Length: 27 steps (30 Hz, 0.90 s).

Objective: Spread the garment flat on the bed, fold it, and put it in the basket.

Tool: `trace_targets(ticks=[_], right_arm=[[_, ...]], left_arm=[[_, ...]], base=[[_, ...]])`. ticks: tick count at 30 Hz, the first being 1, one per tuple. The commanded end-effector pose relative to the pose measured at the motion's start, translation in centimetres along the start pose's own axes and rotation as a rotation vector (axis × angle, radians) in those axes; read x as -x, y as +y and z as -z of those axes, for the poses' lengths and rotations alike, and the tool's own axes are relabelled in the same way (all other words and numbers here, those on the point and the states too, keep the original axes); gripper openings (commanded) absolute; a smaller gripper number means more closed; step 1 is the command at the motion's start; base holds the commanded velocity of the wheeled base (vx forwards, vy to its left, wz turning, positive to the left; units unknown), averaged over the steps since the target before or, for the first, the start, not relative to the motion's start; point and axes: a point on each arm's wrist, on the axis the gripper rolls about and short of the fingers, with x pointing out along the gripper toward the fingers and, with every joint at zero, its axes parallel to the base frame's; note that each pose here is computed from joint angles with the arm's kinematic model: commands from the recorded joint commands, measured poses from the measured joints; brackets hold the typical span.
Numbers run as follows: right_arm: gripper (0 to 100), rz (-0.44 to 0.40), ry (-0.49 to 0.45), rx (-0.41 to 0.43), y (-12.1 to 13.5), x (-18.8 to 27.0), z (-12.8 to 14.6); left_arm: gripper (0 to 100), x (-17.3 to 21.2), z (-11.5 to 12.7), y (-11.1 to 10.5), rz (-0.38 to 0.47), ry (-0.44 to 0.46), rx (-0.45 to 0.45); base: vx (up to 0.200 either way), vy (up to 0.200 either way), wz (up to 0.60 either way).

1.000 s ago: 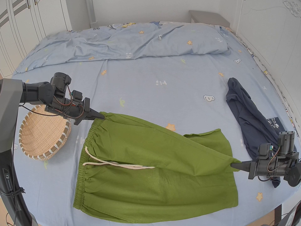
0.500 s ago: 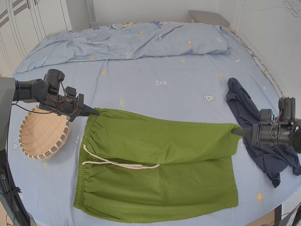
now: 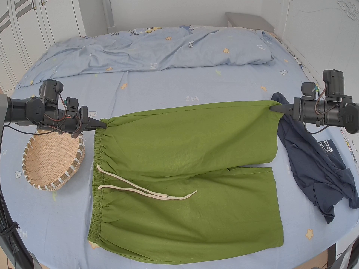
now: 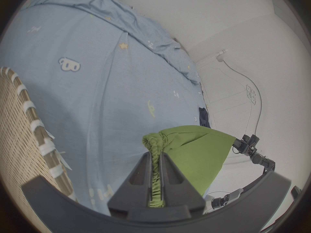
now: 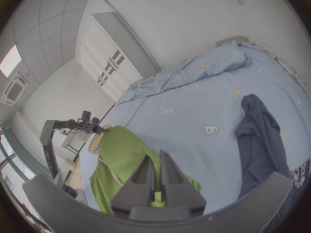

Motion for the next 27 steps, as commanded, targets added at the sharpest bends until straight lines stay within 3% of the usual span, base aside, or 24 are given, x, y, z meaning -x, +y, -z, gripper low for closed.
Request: trace_targets(ticks=[1,7,14,22,24,27], right_arm=[[0,0.001,0.033,-0.027,-3.1,-4.2,-0.2],[0,0.039,0.013,-0.015,-4.5,-6.1,-1.4],[0,0.056,0.002,0.000,-5.2,-7.9,-3.7],[0,0.087,0.004,-0.002,-6.3,-9.7,-3.6],[0,0.091,0.006,-0.004,-6.2,-9.5,-3.6],[0,0.066,0.001,0.022,-3.5,-8.0,-4.1]], left_arm=[[0,0.5,-0.2,0.3,-0.006,-0.039,-0.023],[0,0.5,-0.5,0.7,-0.011,-0.069,-0.042],[0,-0.1,-0.7,1.6,-0.099,-0.107,-0.052],[0,-1.4,-0.7,2.3,-0.116,-0.120,-0.066],[0,-1.4,-0.6,2.2,-0.116,-0.120,-0.066],[0,-1.4,-0.6,2.2,-0.114,-0.117,-0.064]], base=[[0.000,0.000,0.00],[0.000,0.000,0.00],[0.000,0.000,0.00],[0.000,0.000,0.00],[0.000,0.000,0.00],[0.000,0.000,0.00]])
